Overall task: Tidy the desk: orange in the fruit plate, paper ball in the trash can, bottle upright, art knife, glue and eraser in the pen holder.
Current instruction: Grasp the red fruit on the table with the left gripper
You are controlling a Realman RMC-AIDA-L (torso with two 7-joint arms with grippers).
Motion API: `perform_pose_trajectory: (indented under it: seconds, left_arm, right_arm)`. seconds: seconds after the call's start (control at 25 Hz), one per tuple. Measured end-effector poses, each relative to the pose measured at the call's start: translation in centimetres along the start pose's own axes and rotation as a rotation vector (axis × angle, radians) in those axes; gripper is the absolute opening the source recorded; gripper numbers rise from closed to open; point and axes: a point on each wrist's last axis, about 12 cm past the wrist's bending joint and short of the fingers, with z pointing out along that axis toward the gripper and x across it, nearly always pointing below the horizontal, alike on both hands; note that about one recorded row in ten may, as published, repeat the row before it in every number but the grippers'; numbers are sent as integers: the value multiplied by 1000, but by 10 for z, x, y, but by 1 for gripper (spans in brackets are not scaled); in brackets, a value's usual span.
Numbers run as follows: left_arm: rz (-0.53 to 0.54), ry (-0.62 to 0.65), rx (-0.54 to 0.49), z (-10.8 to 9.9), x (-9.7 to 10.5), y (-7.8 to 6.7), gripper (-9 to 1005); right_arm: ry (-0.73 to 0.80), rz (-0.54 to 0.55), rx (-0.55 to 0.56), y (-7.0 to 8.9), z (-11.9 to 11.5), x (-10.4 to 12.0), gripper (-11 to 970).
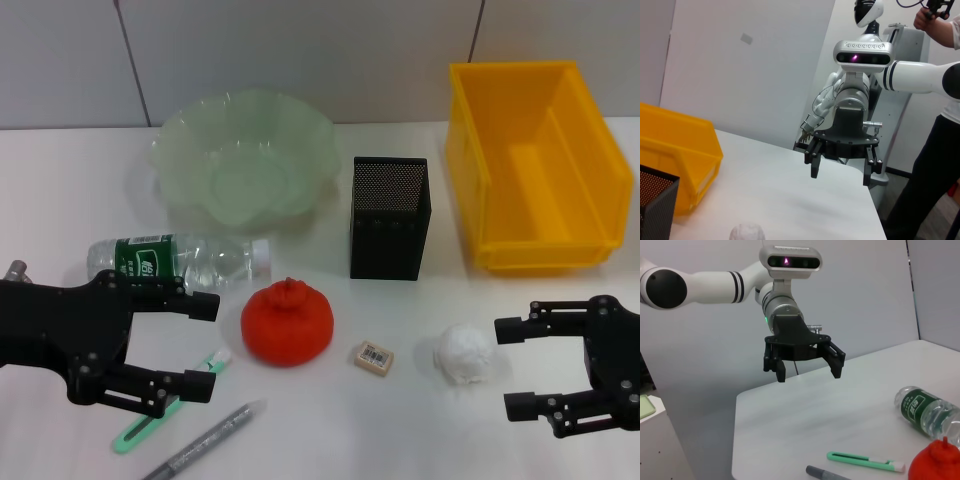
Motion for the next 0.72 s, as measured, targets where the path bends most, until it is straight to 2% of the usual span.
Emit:
perform_pose_trajectory:
  seconds: [0.56,0.72]
  left_arm:
    - [-3,0,2,1,1,-1,861]
    - [19,-17,-54,7,1,6,861]
  right_arm:
    - [0,4,3,-1,2,0,777]
    - [12,50,30,-2,-3,2,777]
